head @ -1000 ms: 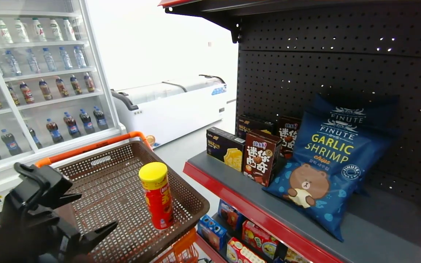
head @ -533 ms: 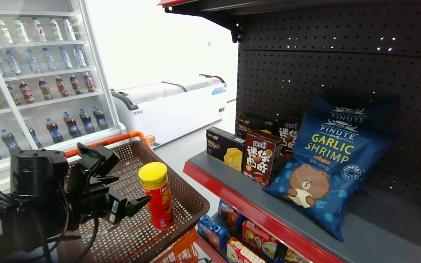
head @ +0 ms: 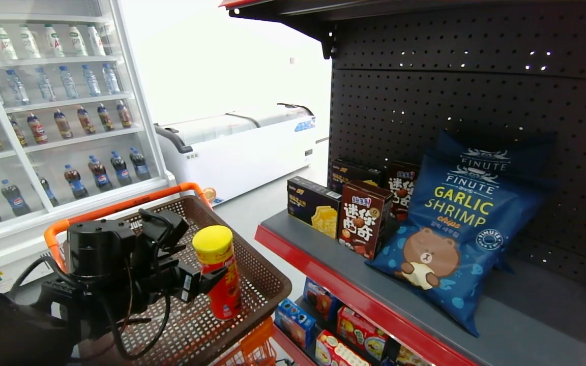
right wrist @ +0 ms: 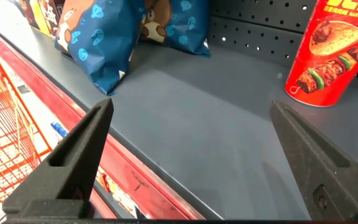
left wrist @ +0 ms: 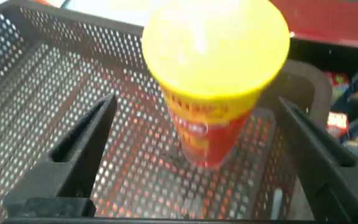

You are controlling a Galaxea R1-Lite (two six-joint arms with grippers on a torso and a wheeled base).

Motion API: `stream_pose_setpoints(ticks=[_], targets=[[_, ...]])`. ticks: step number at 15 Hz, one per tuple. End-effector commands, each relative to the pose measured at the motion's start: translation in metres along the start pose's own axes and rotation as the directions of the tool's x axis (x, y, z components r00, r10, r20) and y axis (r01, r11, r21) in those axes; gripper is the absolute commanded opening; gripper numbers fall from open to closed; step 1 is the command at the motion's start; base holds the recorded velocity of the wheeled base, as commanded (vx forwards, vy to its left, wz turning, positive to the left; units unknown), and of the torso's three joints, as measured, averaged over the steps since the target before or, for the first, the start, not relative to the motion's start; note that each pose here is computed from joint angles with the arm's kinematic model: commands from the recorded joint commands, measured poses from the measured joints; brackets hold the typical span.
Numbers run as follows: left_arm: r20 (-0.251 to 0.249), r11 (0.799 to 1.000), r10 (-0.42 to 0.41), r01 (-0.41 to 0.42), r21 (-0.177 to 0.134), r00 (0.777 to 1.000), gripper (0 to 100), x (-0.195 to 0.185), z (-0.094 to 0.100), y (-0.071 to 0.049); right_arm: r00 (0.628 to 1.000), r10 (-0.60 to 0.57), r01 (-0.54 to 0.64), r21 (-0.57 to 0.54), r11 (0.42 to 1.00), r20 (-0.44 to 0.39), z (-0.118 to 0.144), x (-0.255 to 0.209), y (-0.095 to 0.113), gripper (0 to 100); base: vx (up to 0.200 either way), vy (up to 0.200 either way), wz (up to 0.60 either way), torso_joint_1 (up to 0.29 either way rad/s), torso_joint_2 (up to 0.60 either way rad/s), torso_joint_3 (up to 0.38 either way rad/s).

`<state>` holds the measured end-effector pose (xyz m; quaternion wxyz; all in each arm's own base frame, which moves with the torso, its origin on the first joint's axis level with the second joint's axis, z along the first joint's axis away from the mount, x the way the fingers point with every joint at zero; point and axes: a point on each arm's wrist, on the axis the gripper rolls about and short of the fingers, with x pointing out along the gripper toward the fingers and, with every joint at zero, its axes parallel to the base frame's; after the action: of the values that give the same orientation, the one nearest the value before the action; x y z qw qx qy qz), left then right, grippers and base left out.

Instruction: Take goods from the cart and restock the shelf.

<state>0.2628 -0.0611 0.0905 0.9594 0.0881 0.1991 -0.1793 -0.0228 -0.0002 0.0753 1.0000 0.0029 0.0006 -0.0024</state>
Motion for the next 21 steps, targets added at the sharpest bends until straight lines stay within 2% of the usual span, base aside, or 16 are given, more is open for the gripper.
stream_pose_setpoints(ticks=[1, 3, 7, 11, 15, 17, 18, 19, 21], targets=[[-0.078, 1.0, -0.026, 0.026, -0.006, 0.997, 100, 0.009, -0.025, -0.007, 1.0, 0.0, 0.0, 0.0, 1.0, 0.0, 0.0, 0.0, 0.0, 100, 0.0, 0.0, 0.0, 0.0, 0.0, 0.0], [-0.082, 1.0, -0.024, 0.023, -0.007, 0.996, 100, 0.013, -0.029, -0.007, 1.0, 0.0, 0.0, 0.0, 1.0, 0.0, 0.0, 0.0, 0.0, 100, 0.0, 0.0, 0.0, 0.0, 0.0, 0.0], [-0.047, 1.0, -0.019, 0.019, -0.006, 0.999, 100, 0.026, -0.031, -0.007, 1.0, 0.0, 0.0, 0.0, 1.0, 0.0, 0.0, 0.0, 0.0, 100, 0.0, 0.0, 0.0, 0.0, 0.0, 0.0], [-0.07, 0.999, 0.046, -0.045, 0.01, 0.996, 100, 0.041, -0.036, -0.013, 1.0, 0.0, 0.0, 0.0, 1.0, 0.0, 0.0, 0.0, 0.0, 100, 0.0, 0.0, 0.0, 0.0, 0.0, 0.0], [-0.04, 1.0, 0.01, -0.009, 0.028, 0.999, 100, 0.051, -0.033, -0.026, 1.0, 0.0, 0.0, 0.0, 1.0, 0.0, 0.0, 0.0, 0.0, 100, 0.0, 0.0, 0.0, 0.0, 0.0, 0.0], [-0.022, 1.0, 0.005, -0.005, 0.023, 1.0, 100, 0.058, -0.029, -0.027, 1.0, 0.0, 0.0, 0.0, 1.0, 0.0, 0.0, 0.0, 0.0, 100, 0.0, 0.0, 0.0, 0.0, 0.0, 0.0], [0.004, 1.0, 0.007, -0.007, 0.009, 1.0, 0, 0.062, -0.022, -0.027, 1.0, 0.0, 0.0, 0.0, 1.0, 0.0, 0.0, 0.0, 0.0, 100, 0.0, 0.0, 0.0, 0.0, 0.0, 0.0], [0.011, 1.0, 0.012, -0.012, 0.006, 1.0, 0, 0.065, -0.019, -0.026, 1.0, 0.0, 0.0, 0.0, 1.0, 0.0, 0.0, 0.0, 0.0, 100, 0.0, 0.0, 0.0, 0.0, 0.0, 0.0], [-0.033, 1.0, 0.018, -0.018, 0.006, 0.999, 0, 0.062, -0.025, -0.027, 1.0, 0.0, 0.0, 0.0, 1.0, 0.0, 0.0, 0.0, 0.0, 100, 0.0, 0.0, 0.0, 0.0, 0.0, 0.0]])
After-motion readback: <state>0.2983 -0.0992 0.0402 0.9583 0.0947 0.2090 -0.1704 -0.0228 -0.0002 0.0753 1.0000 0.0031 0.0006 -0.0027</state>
